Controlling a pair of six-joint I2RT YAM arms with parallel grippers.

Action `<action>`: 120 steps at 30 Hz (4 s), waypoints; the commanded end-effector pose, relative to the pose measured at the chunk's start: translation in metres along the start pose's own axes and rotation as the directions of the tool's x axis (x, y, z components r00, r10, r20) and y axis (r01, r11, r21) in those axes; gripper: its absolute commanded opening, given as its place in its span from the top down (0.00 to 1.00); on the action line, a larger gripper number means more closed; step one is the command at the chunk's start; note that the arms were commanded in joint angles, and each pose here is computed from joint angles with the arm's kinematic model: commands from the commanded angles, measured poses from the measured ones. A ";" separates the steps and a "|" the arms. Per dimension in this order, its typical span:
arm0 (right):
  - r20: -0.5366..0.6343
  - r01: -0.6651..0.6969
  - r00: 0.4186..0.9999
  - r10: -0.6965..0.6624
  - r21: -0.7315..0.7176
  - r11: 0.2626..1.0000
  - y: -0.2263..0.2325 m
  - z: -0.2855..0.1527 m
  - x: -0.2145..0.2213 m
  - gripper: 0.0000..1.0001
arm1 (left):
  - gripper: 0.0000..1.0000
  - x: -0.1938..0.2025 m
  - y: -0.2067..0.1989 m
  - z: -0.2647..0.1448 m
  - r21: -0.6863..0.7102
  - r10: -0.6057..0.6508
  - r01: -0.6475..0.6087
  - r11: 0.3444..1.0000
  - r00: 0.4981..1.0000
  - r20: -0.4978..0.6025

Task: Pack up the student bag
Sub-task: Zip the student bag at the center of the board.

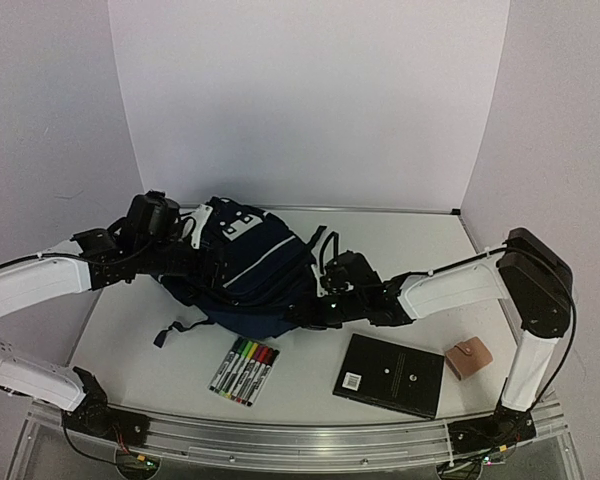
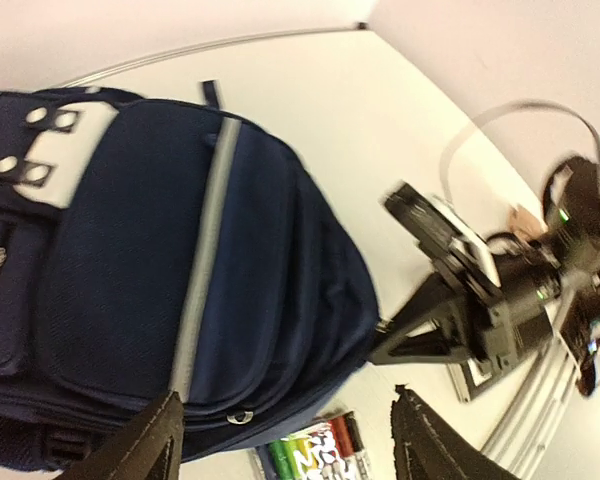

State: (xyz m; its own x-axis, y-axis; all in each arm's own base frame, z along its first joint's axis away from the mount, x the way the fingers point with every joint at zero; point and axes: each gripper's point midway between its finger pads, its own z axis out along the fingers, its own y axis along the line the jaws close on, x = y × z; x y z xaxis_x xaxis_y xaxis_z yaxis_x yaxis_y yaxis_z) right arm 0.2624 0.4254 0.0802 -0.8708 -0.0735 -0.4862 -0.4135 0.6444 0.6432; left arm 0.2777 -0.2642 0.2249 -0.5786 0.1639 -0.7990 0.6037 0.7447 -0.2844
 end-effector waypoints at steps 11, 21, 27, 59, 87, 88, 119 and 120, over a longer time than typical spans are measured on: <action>0.081 -0.010 0.996 0.022 -0.140 0.990 0.035 -0.026 -0.018 1.00 | 0.44 0.069 -0.079 0.076 0.140 0.319 -0.298 0.944 0.934 -0.161; 0.066 -0.027 0.997 0.038 -0.162 0.986 0.034 -0.025 -0.011 1.00 | 0.44 0.068 -0.071 0.108 0.066 0.379 -0.373 0.925 0.915 -0.136; 0.103 -0.047 0.993 0.062 -0.143 0.989 0.032 -0.030 -0.018 1.00 | 0.63 0.077 -0.072 0.119 0.065 0.386 -0.381 0.922 0.909 -0.158; 0.090 -0.166 0.985 0.148 0.250 0.954 -0.167 -0.071 -0.058 1.00 | 1.00 0.130 -0.031 0.072 -0.015 0.350 -0.367 0.930 0.897 -0.270; 0.113 -0.187 0.978 0.176 0.093 0.978 -0.124 -0.080 -0.051 1.00 | 0.21 0.129 0.056 0.016 -0.246 -0.788 0.764 0.597 0.616 0.000; 0.115 -0.186 0.978 0.175 0.092 0.978 -0.123 -0.081 -0.052 1.00 | 0.20 0.132 0.057 0.018 -0.249 -0.798 0.773 0.583 0.602 -0.001; 0.034 -0.116 0.992 0.121 -0.118 0.986 0.028 -0.111 0.015 1.00 | 0.76 -0.026 0.119 0.173 0.080 -0.469 0.466 0.881 0.883 0.018; 0.035 -0.122 0.991 0.128 -0.128 0.984 0.031 -0.109 0.019 1.00 | 0.72 -0.028 0.122 0.176 0.090 -0.468 0.466 0.880 0.884 0.006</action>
State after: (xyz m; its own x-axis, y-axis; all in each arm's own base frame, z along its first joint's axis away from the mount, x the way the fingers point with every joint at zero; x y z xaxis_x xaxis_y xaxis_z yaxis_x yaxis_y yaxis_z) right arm 0.2231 0.3358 0.1263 -0.9144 -0.0004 -0.4048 -0.3045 0.6597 0.6871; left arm 0.4272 -0.2770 0.0812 -0.8378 -0.2593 -0.4804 0.1353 0.7539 -0.6429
